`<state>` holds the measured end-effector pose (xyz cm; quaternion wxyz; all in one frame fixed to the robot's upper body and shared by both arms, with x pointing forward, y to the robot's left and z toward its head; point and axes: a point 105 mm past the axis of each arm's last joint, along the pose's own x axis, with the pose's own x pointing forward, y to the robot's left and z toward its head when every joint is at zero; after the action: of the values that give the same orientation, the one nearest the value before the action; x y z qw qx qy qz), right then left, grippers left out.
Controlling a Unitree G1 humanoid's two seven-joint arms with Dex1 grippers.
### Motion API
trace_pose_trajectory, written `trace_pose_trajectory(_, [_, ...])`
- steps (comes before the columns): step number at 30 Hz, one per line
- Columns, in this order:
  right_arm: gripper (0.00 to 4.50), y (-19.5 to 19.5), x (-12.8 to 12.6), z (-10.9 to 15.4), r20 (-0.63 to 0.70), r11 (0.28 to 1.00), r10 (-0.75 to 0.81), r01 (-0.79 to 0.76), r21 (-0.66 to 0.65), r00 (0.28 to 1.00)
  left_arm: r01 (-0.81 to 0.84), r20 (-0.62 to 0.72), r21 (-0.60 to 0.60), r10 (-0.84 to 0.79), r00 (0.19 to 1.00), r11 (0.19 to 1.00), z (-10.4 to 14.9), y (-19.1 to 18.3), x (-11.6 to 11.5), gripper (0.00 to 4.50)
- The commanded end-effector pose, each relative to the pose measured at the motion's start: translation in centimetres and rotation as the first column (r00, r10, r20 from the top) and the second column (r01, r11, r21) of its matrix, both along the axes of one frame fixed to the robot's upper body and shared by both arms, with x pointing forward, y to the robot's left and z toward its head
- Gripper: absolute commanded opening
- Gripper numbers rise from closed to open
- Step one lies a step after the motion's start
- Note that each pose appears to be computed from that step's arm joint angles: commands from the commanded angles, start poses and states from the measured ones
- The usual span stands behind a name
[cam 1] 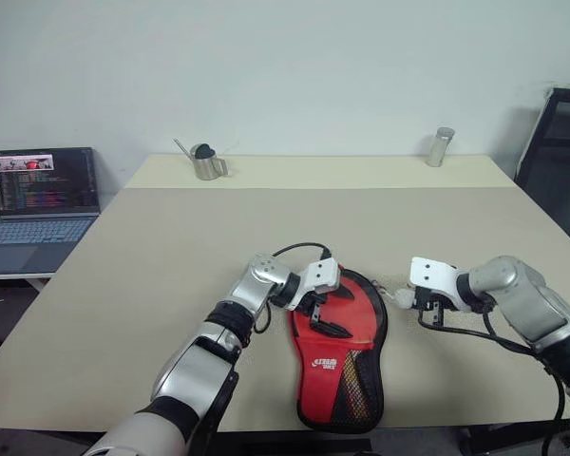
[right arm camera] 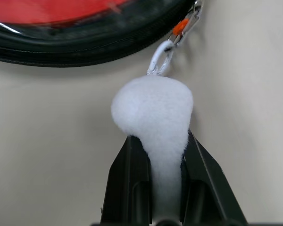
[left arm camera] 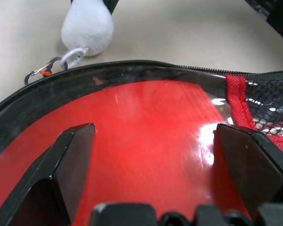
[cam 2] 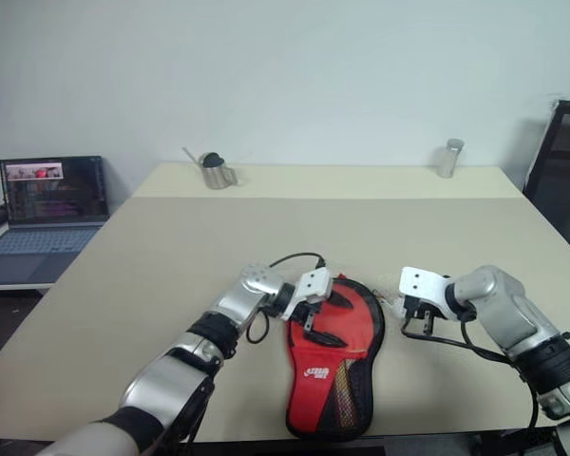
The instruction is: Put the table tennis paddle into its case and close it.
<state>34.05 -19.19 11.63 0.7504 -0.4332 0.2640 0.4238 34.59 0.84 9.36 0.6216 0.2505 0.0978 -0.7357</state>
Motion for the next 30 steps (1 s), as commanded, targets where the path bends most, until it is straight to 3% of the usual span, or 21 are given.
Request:
trace_pose_trajectory(1, [0.24, -0.3, -1.1, 1.5, 0.021, 1.0, 0.01, -0.01, -0.001, 1.0, 0.042, -0.031, 0.105, -0.039, 0.999, 0.994, -2.4, 0.4, -0.9, 4.5])
trace_pose_trajectory(7, [0.23, -1.3, -4.9, 1.2, -0.032, 0.998, 0.032, -0.033, -0.05, 0.999, 0.067, -0.136, 0.082, -0.055, 0.989, 0.994, -3.2, 0.3, -1.9, 4.5])
trace_pose_trajectory(16, [0.23, -1.1, -11.2, 1.0, -0.12, 0.982, 0.116, -0.132, -0.135, 0.986, 0.107, -0.149, 0.1, -0.091, 0.985, 0.989, -3.9, -0.1, -2.8, 4.5])
trace_pose_trajectory(20, [0.23, 0.7, -14.7, 0.3, -0.183, 0.971, 0.179, -0.204, -0.126, 0.967, 0.107, -0.147, 0.102, -0.092, 0.985, 0.989, -3.9, -0.3, -2.7, 4.5])
trace_pose_trajectory(30, [0.23, 2.5, -20.5, -1.1, -0.325, 0.96, 0.254, -0.278, -0.029, 0.911, 0.11, -0.14, 0.101, -0.095, 0.985, 0.989, -3.7, -1.0, -2.6, 4.5])
